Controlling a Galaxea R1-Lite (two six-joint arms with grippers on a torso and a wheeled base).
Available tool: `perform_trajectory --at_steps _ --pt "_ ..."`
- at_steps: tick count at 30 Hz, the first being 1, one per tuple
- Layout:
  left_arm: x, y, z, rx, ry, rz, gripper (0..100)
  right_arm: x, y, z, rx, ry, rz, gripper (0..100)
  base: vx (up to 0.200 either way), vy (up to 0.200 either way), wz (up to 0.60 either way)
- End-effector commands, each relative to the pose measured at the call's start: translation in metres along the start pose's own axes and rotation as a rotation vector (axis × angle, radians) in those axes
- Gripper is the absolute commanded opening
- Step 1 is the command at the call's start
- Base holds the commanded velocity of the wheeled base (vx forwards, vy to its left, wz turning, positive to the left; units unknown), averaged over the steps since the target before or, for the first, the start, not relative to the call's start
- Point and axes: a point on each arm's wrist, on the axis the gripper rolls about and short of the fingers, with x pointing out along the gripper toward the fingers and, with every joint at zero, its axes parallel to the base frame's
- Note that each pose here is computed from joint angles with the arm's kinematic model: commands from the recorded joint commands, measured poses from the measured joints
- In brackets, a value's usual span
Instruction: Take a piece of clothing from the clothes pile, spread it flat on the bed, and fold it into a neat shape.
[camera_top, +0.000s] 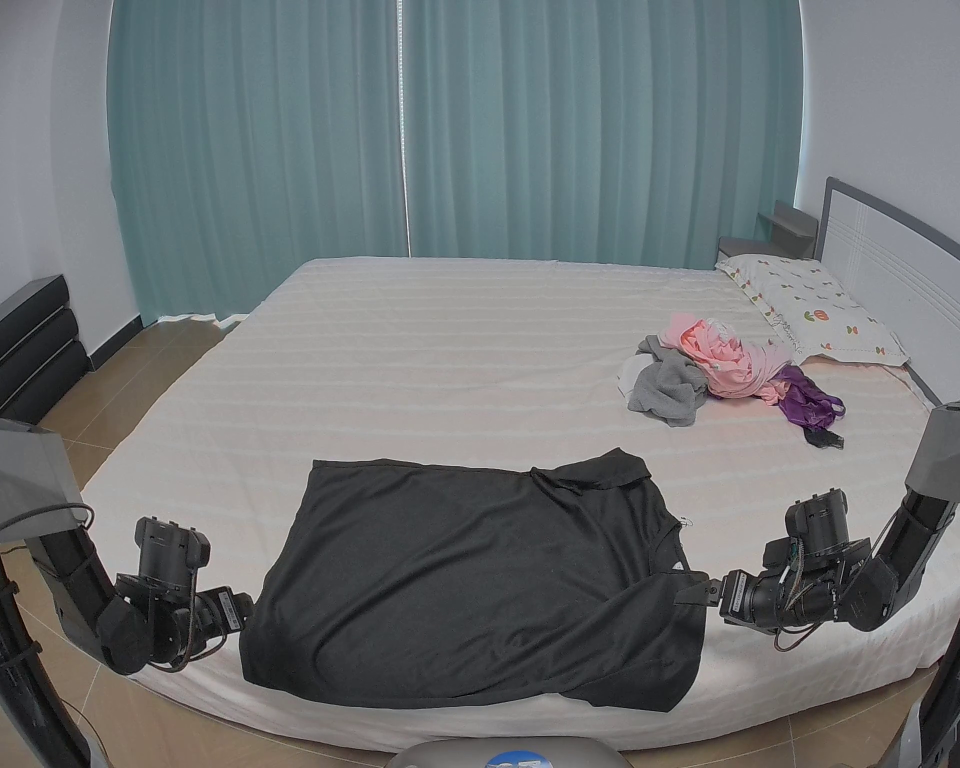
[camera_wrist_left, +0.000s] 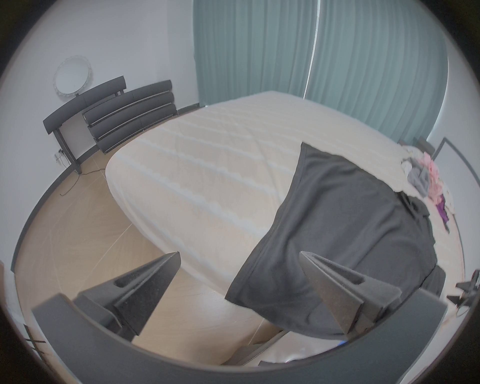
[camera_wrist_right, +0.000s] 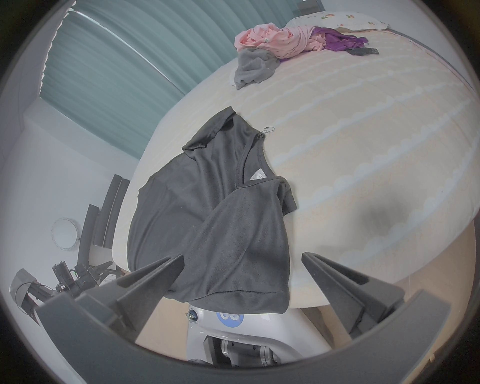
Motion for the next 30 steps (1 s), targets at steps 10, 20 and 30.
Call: perform_trajectory --at_steps 10,20,30 --pt "-0.003 -0.008 0.019 -0.126 -0.072 -0.043 100 0.0 0.0 -0.005 0.026 0.01 0.005 100 0.0 0.06 0.0" --pt "-0.004 -0.013 0.016 -0.114 -0.066 -0.066 100 0.0 0.001 -0.005 0.023 0.009 0.008 100 0.0 0.12 0.0" --pt "-0.008 -0.03 0.017 -0.174 -0.078 -0.122 100 0.0 0.005 -0.007 0.012 0.012 0.017 100 0.0 0.0 0.0"
